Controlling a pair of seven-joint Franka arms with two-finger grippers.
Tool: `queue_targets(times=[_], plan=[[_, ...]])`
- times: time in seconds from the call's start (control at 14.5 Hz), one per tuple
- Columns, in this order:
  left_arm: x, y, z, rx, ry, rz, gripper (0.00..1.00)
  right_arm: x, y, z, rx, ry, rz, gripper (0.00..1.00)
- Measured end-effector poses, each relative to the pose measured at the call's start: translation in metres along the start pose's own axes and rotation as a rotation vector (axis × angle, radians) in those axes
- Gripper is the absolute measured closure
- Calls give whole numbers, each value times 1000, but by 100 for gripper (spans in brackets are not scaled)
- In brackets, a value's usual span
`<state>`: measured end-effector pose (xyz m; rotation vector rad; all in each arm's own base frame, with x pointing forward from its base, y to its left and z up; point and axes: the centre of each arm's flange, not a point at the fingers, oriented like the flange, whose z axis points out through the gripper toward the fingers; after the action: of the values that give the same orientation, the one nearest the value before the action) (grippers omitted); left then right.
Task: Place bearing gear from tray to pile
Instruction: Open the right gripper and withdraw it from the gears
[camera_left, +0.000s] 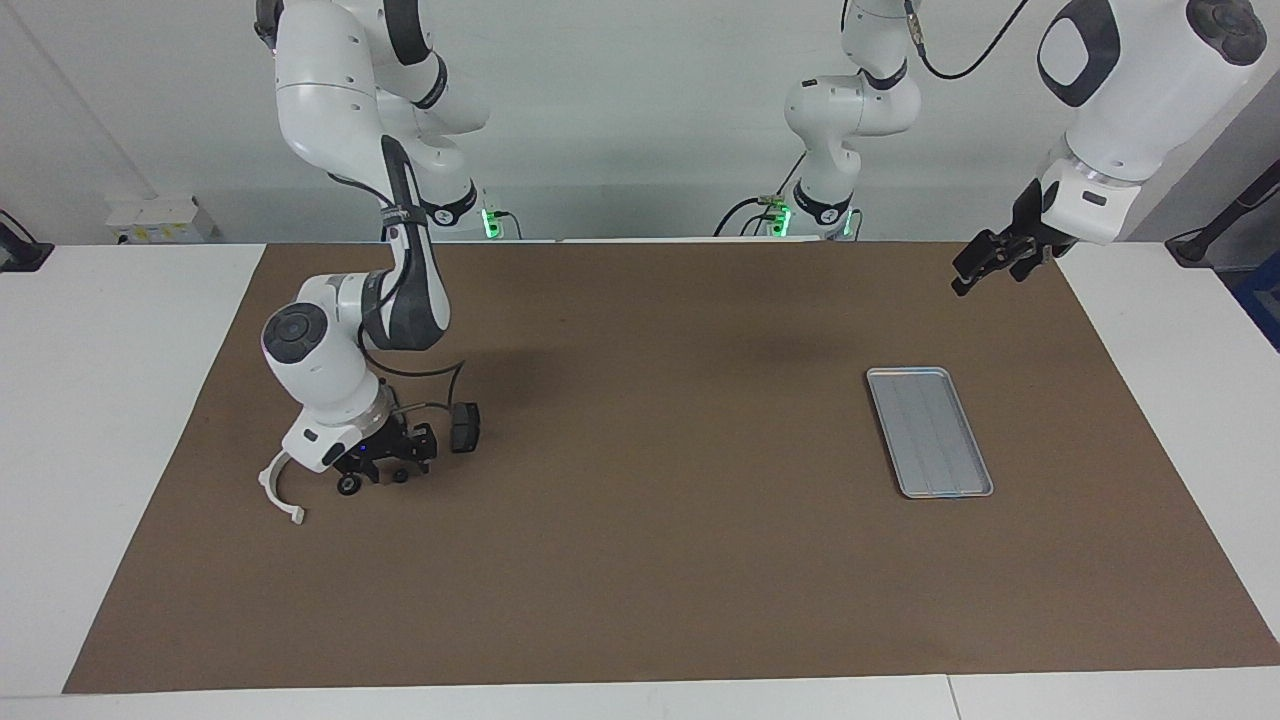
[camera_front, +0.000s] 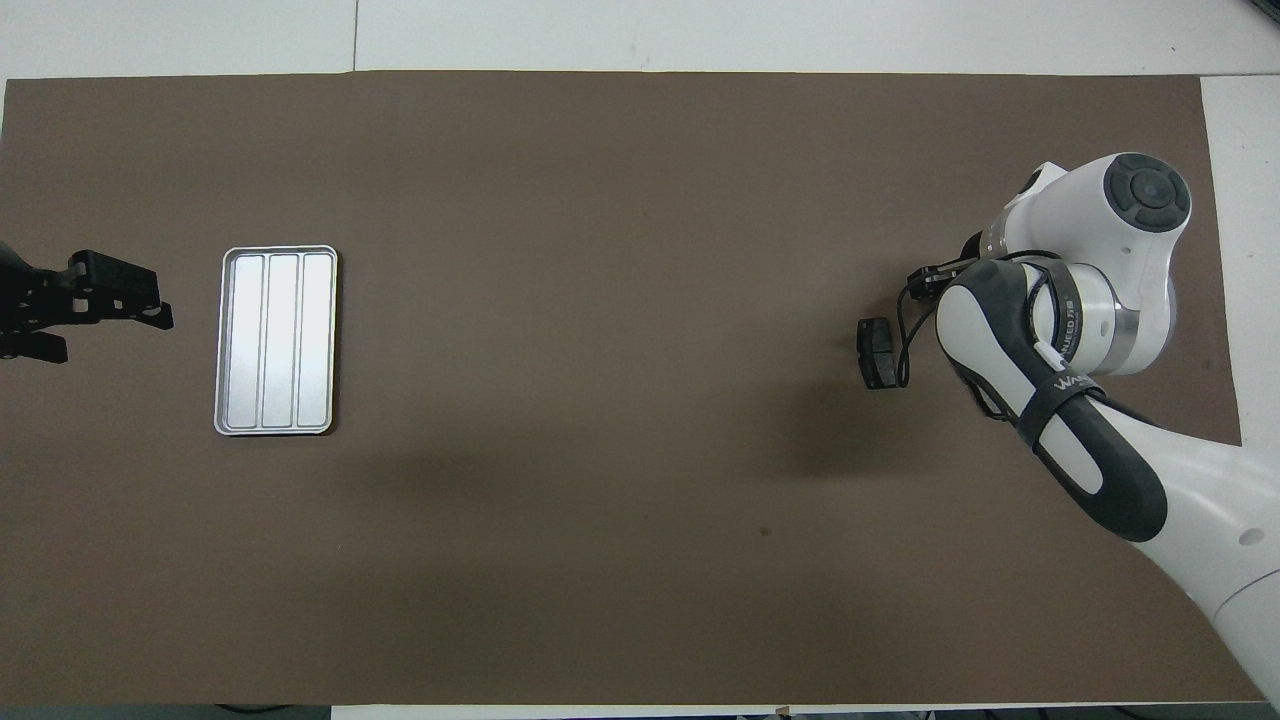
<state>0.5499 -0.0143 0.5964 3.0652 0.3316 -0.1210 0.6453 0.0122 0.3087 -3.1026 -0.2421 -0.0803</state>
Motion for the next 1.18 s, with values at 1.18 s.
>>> queue_targets(times=[1.18], plan=[[0, 0, 0, 0, 0, 0, 0, -54, 18, -317, -36, -11, 88, 0]])
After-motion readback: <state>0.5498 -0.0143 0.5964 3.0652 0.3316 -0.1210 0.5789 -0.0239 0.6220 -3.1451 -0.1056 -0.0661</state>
